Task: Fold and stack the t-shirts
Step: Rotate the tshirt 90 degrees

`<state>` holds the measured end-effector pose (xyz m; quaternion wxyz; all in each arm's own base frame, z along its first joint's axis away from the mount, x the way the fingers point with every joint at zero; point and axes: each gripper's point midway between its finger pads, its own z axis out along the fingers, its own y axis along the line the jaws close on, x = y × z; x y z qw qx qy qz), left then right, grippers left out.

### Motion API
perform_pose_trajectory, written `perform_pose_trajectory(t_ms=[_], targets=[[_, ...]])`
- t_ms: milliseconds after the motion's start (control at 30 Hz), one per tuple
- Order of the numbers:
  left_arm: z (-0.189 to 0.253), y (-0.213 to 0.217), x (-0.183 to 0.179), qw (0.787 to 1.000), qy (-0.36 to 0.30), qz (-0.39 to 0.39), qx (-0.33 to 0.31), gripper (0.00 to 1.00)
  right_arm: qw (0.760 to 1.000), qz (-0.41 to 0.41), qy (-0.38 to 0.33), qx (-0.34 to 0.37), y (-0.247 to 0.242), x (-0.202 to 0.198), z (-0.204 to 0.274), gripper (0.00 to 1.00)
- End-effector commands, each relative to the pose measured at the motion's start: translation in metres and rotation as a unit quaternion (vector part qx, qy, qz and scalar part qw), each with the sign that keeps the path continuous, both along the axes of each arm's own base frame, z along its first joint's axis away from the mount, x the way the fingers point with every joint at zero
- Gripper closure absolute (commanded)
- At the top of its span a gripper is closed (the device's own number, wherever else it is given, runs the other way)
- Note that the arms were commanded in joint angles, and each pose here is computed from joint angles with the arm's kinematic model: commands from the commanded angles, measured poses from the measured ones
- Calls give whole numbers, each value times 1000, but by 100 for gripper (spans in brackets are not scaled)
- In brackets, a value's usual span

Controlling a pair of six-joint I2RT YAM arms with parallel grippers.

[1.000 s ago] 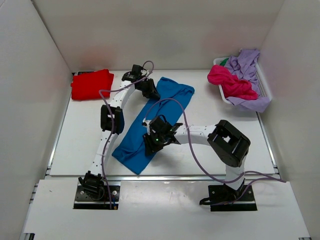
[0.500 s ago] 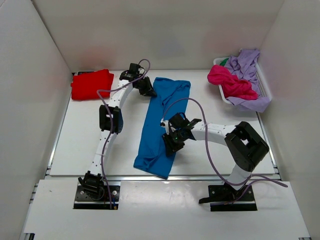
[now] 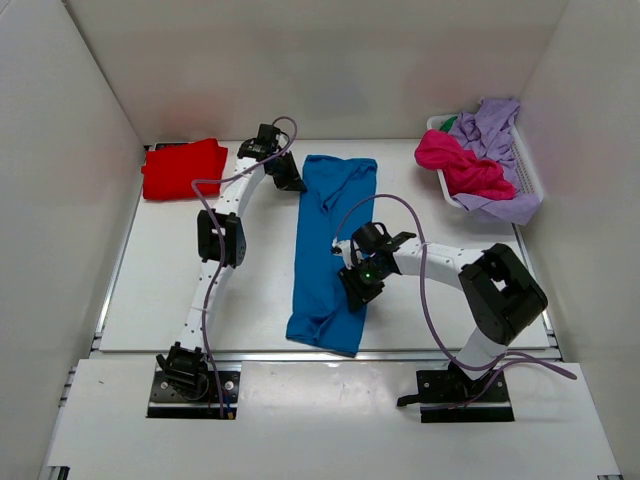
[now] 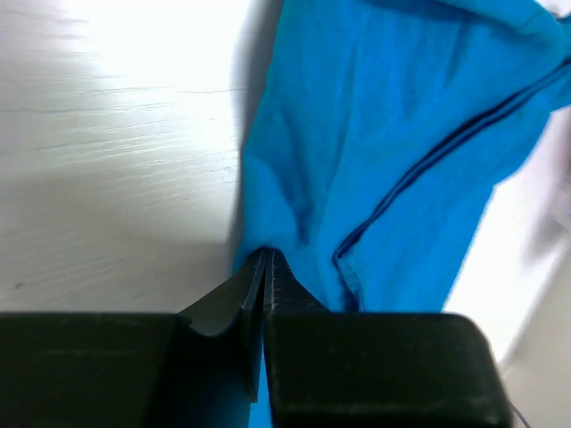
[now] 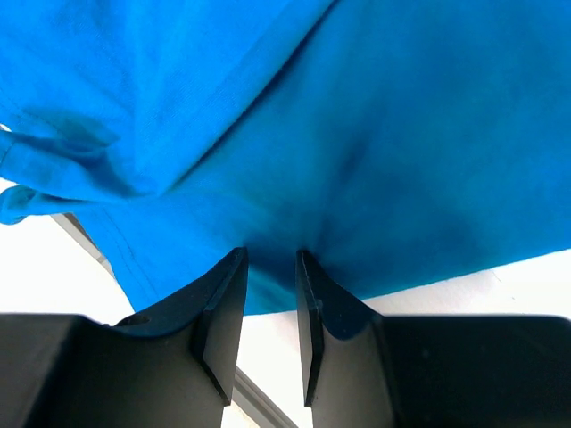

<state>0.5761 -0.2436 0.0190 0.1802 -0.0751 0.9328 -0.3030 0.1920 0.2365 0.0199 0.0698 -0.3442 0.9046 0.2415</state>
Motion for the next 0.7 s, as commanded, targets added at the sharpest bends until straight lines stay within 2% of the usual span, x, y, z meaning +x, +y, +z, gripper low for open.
perform_pose_trajectory(t_ms=[0, 67, 200, 367, 567, 667], targets=[[10, 31, 9, 991, -43, 33, 125, 86, 995, 10, 25, -93, -44, -22, -22, 73], [8, 29, 4, 987, -45, 29, 154, 87, 996, 6, 21, -91, -43, -20, -21, 73], [-6, 52, -10, 975, -18, 35, 218, 90, 996, 1, 13, -84, -39, -17, -14, 73], [-4, 82, -12, 968, -2, 49, 244, 92, 996, 3, 16, -82, -40, -22, -15, 73], [14, 103, -1, 970, -19, 58, 236, 92, 998, 16, 9, -67, -28, -26, -11, 72], [35, 82, 9, 983, -52, 32, 172, 88, 998, 18, -15, -59, -19, -18, -5, 65]])
